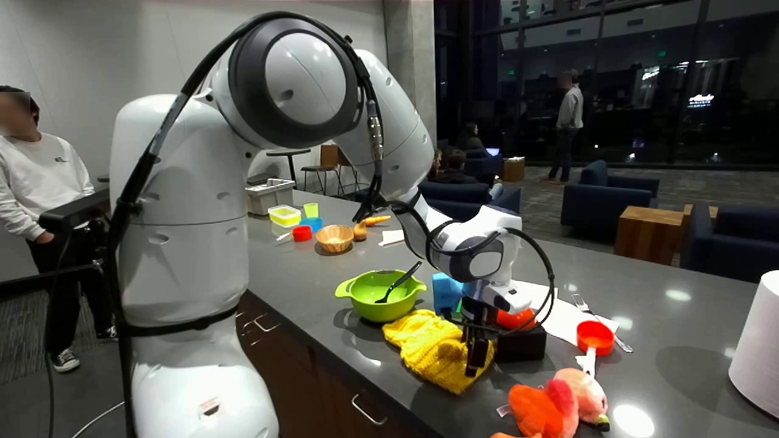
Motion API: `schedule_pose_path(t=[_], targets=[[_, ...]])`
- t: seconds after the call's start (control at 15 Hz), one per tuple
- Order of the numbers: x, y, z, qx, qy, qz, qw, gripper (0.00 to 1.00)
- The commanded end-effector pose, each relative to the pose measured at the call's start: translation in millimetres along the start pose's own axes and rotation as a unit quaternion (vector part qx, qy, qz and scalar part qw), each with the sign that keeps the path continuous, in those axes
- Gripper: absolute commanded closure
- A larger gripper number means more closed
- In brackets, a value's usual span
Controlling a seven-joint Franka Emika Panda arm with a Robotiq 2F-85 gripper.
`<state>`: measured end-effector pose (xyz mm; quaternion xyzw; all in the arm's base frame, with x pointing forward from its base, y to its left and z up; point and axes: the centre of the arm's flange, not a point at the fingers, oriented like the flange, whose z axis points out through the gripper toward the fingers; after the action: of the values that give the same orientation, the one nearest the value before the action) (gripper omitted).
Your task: Place the orange knitted item to the right of the green bowl
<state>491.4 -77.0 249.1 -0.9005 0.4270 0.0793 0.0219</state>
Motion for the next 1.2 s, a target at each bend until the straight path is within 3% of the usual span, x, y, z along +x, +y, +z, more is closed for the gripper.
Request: schedule_pose_path(t=[0.0,0.6,0.73,1.13], targets=[[2.6,7.2,4.7,0.011,0.004,-0.022,0.9997,0.30],[4.3,5.9,-12.8,0.015,0.026,-0.058,0.9979,0.96],[2.9,7.3,-21.2,0.003,0.029,-0.062,0.9976,1.00],[1.8,14.8,-39.6,-0.060,0.029,-0.074,0.9950,0.98]])
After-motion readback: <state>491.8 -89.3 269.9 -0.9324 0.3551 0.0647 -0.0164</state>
